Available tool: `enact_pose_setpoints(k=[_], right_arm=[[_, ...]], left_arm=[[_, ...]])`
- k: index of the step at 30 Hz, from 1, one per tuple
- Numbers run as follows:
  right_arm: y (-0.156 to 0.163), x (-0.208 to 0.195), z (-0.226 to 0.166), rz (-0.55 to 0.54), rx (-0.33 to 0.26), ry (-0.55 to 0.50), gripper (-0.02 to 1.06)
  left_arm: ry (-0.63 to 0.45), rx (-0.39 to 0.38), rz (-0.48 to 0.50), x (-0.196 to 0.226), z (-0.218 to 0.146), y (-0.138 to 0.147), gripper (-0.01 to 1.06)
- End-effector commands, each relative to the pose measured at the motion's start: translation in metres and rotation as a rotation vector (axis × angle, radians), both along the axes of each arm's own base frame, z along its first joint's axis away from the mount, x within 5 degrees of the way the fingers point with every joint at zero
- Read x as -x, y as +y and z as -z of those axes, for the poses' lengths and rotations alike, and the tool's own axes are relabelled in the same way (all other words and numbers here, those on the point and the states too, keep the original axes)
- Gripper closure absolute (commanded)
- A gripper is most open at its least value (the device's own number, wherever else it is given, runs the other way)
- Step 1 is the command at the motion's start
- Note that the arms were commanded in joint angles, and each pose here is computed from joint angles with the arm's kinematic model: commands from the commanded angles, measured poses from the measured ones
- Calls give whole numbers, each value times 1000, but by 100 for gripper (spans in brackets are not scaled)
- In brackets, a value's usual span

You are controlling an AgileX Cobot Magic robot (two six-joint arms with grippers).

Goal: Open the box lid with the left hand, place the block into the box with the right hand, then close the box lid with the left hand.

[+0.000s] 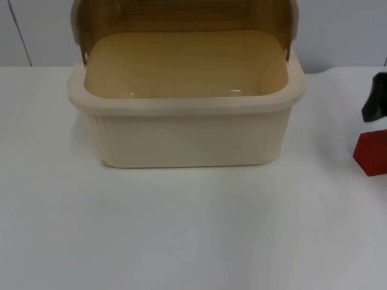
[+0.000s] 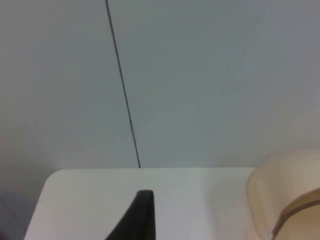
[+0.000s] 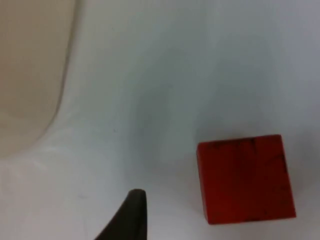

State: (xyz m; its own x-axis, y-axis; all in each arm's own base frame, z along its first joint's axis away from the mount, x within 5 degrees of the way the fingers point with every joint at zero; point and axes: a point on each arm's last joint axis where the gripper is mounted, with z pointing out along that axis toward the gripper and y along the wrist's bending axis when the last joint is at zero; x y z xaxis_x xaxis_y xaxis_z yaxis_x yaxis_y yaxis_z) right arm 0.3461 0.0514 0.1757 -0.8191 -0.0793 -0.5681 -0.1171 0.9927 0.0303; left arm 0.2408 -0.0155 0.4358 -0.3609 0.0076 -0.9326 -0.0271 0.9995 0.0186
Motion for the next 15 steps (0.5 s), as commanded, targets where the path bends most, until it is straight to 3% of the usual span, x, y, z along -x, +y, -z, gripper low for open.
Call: enact_pose_setpoints(k=[1, 15], right_arm=[[2, -6, 6, -7, 1, -36, -1], [6, -30, 50, -27, 32, 43, -1]], left_arm=[[-14, -13, -4, -1, -2, 1, 0], [-14, -36, -10, -1, -2, 2, 0]])
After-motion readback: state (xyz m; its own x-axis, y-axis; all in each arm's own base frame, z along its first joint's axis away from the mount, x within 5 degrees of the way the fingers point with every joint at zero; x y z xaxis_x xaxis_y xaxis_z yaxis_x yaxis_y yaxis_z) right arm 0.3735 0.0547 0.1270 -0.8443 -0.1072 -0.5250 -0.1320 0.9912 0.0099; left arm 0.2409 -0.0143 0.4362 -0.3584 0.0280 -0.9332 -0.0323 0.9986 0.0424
